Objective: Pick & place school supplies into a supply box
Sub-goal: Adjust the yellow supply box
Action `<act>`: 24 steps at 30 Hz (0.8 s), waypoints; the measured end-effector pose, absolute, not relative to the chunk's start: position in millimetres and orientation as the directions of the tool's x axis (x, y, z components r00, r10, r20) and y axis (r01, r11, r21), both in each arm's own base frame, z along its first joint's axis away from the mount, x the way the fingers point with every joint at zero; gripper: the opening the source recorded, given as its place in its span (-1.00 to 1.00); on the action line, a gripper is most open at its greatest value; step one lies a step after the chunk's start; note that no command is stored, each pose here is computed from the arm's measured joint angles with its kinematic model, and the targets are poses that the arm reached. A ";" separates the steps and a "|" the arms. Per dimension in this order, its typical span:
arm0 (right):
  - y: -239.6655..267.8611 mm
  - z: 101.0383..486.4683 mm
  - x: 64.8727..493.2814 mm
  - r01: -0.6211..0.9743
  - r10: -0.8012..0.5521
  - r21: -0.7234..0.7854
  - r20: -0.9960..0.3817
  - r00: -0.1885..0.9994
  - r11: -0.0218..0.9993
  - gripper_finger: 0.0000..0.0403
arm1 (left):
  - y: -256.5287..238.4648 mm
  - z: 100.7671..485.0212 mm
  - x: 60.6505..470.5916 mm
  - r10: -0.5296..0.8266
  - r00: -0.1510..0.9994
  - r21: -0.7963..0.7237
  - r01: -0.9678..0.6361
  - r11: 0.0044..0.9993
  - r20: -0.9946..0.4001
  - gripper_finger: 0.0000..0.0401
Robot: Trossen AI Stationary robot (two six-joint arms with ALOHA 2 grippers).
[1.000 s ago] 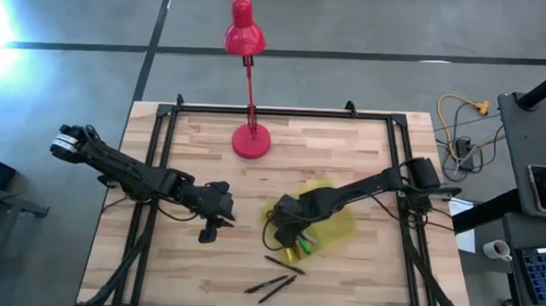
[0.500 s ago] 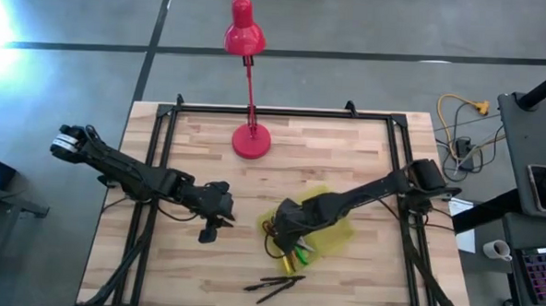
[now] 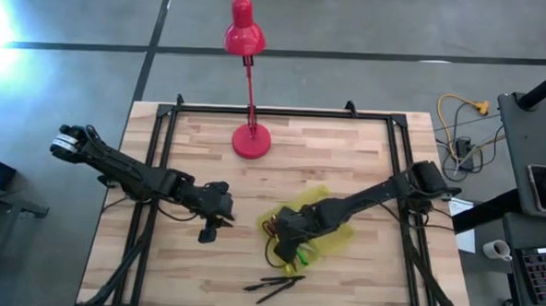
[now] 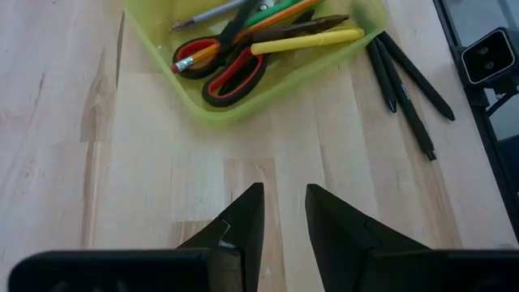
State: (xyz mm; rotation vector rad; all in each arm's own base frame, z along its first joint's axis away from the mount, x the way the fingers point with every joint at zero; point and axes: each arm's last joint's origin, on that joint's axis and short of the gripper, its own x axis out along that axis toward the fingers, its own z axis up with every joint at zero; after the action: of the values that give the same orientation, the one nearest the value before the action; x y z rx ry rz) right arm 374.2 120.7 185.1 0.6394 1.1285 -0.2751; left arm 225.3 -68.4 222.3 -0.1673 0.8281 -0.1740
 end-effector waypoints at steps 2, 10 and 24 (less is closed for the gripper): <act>108.7 181.8 378.5 0.553 0.070 0.316 -0.905 0.420 0.771 -0.66 | -68.4 222.3 225.3 -0.219 0.664 -0.215 0.089 0.973 -0.715 -0.61; 54.5 156.1 393.8 0.667 -0.005 0.254 -0.933 0.360 0.700 -0.66 | -68.4 222.2 225.2 -0.219 0.663 -0.213 0.091 0.973 -0.716 -0.61; 19.6 183.4 378.0 0.722 -0.164 0.116 -0.938 0.305 0.682 -0.66 | -68.5 221.9 224.9 -0.218 0.660 -0.211 0.091 0.973 -0.719 -0.61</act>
State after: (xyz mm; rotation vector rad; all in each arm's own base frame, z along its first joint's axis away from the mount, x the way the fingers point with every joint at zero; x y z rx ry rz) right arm 378.0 19.6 183.4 0.5933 1.1152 -0.6338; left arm 224.9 -68.5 221.9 -0.1622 0.8323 -0.1760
